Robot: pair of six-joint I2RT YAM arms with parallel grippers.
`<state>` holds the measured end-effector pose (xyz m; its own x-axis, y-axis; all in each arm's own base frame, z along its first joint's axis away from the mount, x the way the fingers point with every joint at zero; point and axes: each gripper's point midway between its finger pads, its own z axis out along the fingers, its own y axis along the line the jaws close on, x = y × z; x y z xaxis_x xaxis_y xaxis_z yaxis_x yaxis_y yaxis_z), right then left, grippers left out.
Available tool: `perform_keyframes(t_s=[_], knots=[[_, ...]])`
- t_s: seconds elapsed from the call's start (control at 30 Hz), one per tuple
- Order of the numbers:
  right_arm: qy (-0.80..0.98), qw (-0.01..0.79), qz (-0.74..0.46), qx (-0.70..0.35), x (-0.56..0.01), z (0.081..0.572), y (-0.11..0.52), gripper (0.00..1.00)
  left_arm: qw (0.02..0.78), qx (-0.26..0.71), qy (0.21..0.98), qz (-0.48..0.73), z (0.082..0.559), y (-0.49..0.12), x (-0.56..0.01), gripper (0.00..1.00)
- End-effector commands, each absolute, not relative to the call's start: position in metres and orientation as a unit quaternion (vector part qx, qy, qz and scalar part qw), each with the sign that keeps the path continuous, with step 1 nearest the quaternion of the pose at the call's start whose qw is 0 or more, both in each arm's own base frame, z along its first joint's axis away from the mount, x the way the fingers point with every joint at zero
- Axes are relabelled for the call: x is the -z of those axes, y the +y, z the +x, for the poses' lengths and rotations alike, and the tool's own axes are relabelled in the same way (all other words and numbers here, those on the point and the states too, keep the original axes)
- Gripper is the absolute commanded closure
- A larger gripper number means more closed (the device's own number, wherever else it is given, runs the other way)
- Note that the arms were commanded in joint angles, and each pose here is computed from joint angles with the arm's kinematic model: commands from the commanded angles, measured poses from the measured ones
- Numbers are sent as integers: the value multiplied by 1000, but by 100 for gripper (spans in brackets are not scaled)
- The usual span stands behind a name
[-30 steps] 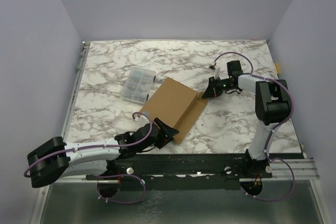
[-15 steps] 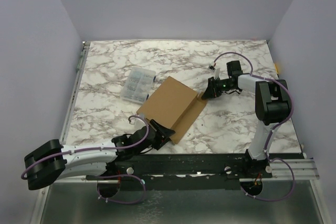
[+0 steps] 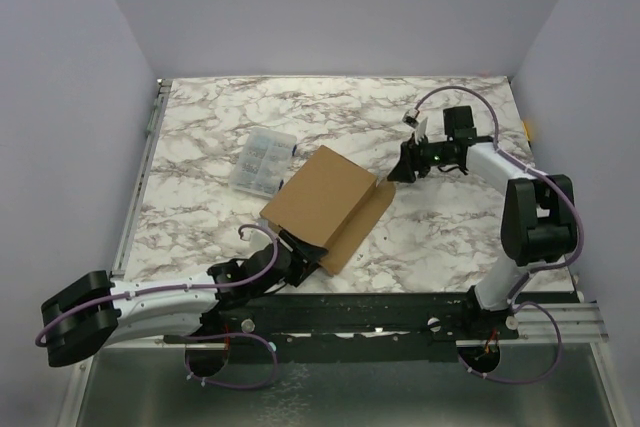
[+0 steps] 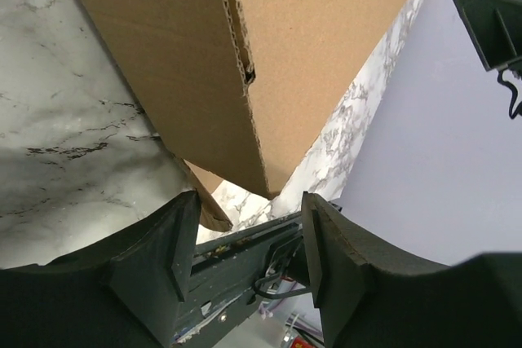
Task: Fold the paper box
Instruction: Close the paper box at the center of the board.
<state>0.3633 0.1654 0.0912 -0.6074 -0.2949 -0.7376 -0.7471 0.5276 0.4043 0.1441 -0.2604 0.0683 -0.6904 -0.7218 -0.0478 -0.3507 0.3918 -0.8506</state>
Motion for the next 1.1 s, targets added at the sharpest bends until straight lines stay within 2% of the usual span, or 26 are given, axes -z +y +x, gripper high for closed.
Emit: perform_keyframes(t_s=[0.0, 0.1, 0.23, 0.33, 0.47, 0.6, 0.83, 1.07], knots=[[794, 313, -369, -368, -102, 339, 167, 47, 220, 432, 797, -360, 149, -252, -66, 42], [727, 319, -456, -402, -115, 303, 190, 48, 221, 429, 797, -362, 151, -252, -65, 42], [586, 333, -597, -436, -115, 226, 229, 48, 225, 426, 797, -364, 153, -254, -66, 41], [498, 349, -670, -426, -104, 184, 250, 47, 227, 424, 797, -366, 155, -255, -65, 41], [439, 355, -737, -372, -81, 168, 266, 44, 230, 428, 791, -373, 158, -256, -68, 41], [400, 353, -764, -364, -75, 156, 277, 44, 233, 431, 787, -374, 161, -259, -72, 41], [390, 346, -775, -356, -63, 136, 293, 45, 232, 443, 780, -377, 164, -265, -79, 41], [461, 357, -741, -333, -61, 150, 305, 50, 230, 445, 776, -384, 165, -265, -79, 41]])
